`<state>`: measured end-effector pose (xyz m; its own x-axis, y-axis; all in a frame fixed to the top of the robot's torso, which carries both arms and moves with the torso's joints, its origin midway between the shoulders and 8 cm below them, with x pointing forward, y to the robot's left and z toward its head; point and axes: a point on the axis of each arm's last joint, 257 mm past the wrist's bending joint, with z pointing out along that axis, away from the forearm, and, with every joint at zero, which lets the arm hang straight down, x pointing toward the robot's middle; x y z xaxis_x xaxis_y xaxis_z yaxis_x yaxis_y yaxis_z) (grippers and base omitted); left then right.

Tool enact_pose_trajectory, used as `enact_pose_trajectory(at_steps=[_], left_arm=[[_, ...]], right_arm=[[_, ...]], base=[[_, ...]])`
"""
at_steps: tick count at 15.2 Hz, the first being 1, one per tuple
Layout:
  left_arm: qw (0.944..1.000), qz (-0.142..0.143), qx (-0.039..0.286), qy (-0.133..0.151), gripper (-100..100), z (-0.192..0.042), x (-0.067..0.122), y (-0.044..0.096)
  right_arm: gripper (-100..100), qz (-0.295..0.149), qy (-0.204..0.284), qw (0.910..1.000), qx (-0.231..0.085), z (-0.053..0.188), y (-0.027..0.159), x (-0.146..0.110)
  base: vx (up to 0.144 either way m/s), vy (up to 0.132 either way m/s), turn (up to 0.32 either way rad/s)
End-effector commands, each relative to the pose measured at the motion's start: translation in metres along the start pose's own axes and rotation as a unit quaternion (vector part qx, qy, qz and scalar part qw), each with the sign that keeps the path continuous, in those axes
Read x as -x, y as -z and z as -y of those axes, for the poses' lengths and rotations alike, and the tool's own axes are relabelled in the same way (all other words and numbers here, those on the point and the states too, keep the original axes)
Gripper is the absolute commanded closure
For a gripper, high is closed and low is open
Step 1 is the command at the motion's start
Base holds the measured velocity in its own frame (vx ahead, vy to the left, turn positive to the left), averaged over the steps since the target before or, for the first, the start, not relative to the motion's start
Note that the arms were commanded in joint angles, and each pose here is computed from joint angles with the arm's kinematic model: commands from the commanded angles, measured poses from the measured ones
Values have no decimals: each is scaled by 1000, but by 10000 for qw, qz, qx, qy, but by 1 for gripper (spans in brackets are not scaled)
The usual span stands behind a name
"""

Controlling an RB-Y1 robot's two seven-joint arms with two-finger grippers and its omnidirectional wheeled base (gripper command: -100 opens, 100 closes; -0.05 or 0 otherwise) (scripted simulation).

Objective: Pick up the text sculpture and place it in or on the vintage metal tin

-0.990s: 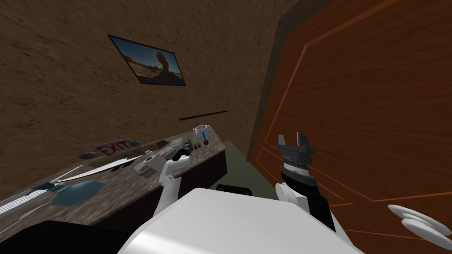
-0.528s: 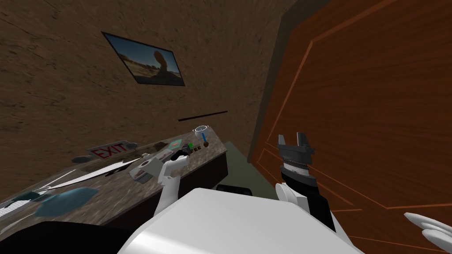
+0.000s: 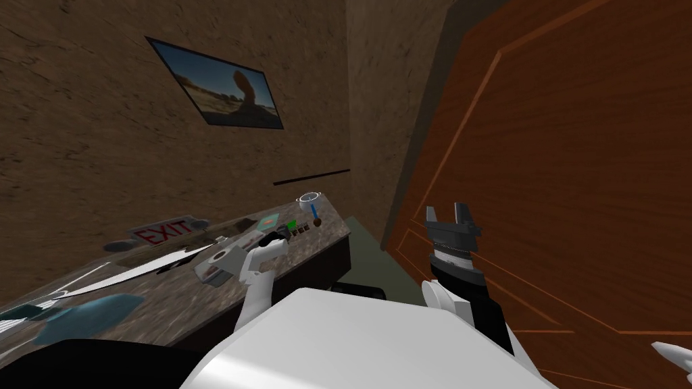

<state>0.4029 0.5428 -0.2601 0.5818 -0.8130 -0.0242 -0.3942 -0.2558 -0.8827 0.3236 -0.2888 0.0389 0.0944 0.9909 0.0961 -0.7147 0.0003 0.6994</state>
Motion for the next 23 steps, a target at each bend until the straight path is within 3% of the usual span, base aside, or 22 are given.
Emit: enact_pose_trajectory(at_steps=[1, 3, 4, 5, 11, 12, 14, 15, 17, 18, 20, 23], left_arm=[[10000, 0, 0, 0, 100, 0, 0, 0], [10000, 0, 0, 0, 100, 0, 0, 0], [9996, 140, -5, 262, -100, 7, 23, 3], [9996, 140, -5, 262, -100, 7, 23, 3], [9934, 512, 33, 1023, -100, 22, 85, 18], [9934, 512, 33, 1023, -100, 22, 85, 18], [9889, 649, 77, 1333, -100, 26, 109, 26], [9889, 649, 77, 1333, -100, 26, 109, 26], [9830, 781, 142, 1652, -100, 28, 133, 36], [9830, 783, 149, 1653, -100, 27, 133, 36], [9759, 905, 229, 1973, -100, 28, 156, 47], [9716, 969, 317, 2133, -100, 25, 166, 52]], right_arm=[[0, 0, 0, 10000, 0, 0, 0, 0], [0, 0, 0, 10000, 0, 0, 0, 0], [0, 0, 0, 10000, 0, 0, 0, 0], [0, 0, -1, 10000, 1, 0, 0, 0], [0, 0, -2, 10000, 1, 0, 0, 0], [0, 0, -2, 10000, 1, 0, 0, 0], [0, 0, -1, 10000, 1, 0, 0, 0], [0, 0, -2, 10000, 1, 0, 0, 0], [0, 0, -1, 10000, 1, 0, 0, 0], [0, -1, -1, 10000, 1, 0, 0, 0], [0, 0, -1, 10000, 1, 0, 0, 0], [0, -1, -1, 10000, 1, 0, 0, 0]], base=[[0, 0, 0], [0, 0, 0], [-37, -20, -195], [-62, -26, -228], [-78, -24, -232], [-77, -12, -201], [-63, -18, -212], [-60, -11, -186], [-55, -2, -252], [-55, 3, -239], [-56, 8, -263], [-53, 23, -225]])
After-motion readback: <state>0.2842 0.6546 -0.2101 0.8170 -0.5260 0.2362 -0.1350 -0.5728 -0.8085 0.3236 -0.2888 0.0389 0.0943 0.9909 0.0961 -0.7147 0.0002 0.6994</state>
